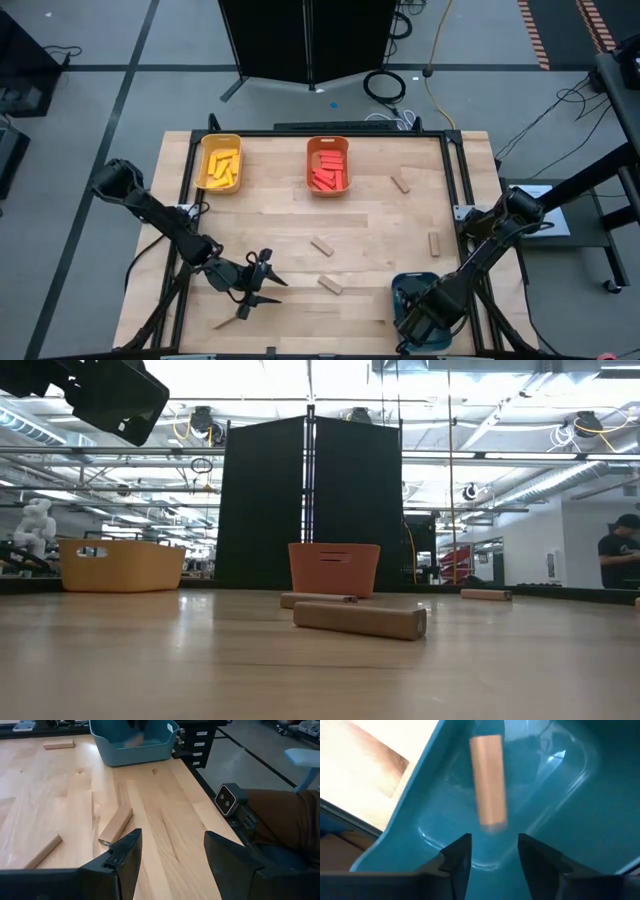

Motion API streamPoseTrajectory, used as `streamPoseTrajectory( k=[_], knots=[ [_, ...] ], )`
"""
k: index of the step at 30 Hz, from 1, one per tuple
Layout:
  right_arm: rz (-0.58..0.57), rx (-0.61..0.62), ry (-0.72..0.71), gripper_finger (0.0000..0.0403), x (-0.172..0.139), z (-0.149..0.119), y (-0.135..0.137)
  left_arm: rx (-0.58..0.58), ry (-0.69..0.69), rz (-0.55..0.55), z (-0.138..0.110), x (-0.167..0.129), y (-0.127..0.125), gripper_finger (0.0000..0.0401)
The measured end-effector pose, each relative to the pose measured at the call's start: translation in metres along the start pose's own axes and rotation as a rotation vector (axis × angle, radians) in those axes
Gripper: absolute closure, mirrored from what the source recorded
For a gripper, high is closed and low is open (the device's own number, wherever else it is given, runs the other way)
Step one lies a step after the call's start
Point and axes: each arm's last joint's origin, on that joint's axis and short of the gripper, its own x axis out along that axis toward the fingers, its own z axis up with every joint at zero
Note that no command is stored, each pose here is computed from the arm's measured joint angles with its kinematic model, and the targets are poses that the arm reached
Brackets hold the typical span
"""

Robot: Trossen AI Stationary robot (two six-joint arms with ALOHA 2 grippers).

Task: Sort blocks
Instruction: Put the brown block into the blue bin

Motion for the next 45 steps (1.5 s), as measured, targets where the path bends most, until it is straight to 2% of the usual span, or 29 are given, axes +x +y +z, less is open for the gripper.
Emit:
streamPoseTrajectory(
  k=[6, 11, 14, 17, 20, 25, 27, 29, 31, 35, 40, 45],
  knots=[
    [-0.003, -0.016, 0.03, 0.0228, 0.0, -0.001, 0.0, 0.001, 0.004, -0.001, 0.0, 0.0, 0.0, 0.019],
    [0.028, -0.028, 0.091, 0.0228, -0.006, 0.0, 0.001, 0.006, 0.004, 0.0, 0.0, 0.0, 0.0, 0.019],
    [0.079, -0.026, 0.064, 0.0231, -0.018, 0.007, -0.001, 0.008, 0.004, 0.005, 0.0, 0.0, 0.0, 0.019],
    [0.141, -0.065, -0.04, 0.0231, -0.028, 0.017, 0.0, 0.015, 0.005, 0.006, -0.001, 0.0, 0.0, 0.019],
    [0.231, -0.138, -0.21, 0.023, -0.035, 0.034, 0.007, 0.041, 0.005, 0.008, 0.0, 0.0, 0.0, 0.019],
    [0.447, -0.352, -0.423, 0.023, -0.038, 0.071, 0.043, 0.054, 0.002, 0.01, 0.0, 0.0, 0.001, 0.019],
    [0.49, -0.437, -0.507, 0.023, -0.034, 0.09, 0.057, 0.053, 0.002, 0.011, 0.0, 0.0, 0.001, 0.019],
    [0.476, -0.483, -0.584, 0.0229, -0.027, 0.108, 0.065, 0.053, 0.005, 0.011, -0.001, 0.0, 0.001, 0.019],
    [0.414, -0.466, -0.636, 0.0229, -0.017, 0.123, 0.067, 0.053, 0.007, 0.013, -0.001, 0.0, 0.001, 0.019],
    [0.344, -0.418, -0.637, 0.0229, 0.005, 0.145, 0.07, 0.037, 0.035, 0.019, -0.004, 0.0, 0.001, 0.019],
    [0.345, -0.416, -0.658, 0.0229, 0.029, 0.155, 0.081, 0.043, 0.059, 0.024, -0.006, 0.0, 0.002, 0.019],
    [0.342, -0.417, -0.671, 0.0229, 0.046, 0.153, 0.088, 0.042, 0.057, 0.024, -0.006, 0.0, 0.002, 0.019]
  ],
)
